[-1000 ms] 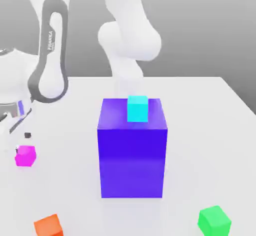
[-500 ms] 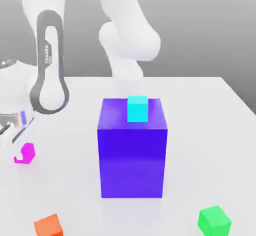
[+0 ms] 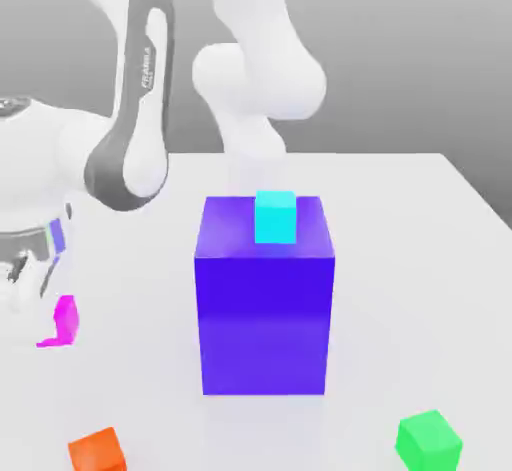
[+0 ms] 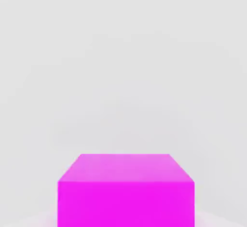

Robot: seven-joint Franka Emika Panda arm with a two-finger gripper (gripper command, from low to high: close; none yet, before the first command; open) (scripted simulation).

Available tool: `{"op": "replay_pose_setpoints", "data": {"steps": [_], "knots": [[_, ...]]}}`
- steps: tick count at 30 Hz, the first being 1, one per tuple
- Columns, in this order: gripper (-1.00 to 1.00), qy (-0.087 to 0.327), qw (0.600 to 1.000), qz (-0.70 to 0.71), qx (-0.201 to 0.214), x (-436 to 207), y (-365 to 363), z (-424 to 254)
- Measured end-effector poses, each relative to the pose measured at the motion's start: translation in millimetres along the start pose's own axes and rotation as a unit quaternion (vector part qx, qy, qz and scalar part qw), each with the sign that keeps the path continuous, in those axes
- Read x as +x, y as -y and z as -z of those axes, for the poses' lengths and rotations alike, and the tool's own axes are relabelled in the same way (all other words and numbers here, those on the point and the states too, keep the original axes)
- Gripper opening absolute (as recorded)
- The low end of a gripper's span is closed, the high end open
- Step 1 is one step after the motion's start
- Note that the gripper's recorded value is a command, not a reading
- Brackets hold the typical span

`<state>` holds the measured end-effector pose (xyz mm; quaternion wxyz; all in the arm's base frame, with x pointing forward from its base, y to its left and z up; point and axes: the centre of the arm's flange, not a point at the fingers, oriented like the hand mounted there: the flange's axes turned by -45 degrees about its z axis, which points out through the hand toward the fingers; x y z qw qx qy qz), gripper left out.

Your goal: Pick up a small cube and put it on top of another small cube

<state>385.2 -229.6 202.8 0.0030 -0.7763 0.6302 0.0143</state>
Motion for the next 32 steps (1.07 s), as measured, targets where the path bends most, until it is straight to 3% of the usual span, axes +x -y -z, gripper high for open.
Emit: {"op": "replay_pose_setpoints", "data": {"steps": [13, 19, 24, 25, 32], "knots": [[-1.0, -0.004, 0.984, 0.176, -0.008, -224, 163, 18], [-1.0, -0.011, 0.968, 0.25, -0.002, -370, 184, 30], [-1.0, -0.014, 0.967, 0.256, 0.005, -399, 181, -17], [1.0, -0.014, 0.966, 0.257, 0.005, -400, 180, -27], [1.0, -0.014, 0.966, 0.257, 0.004, -400, 180, -26]]}}
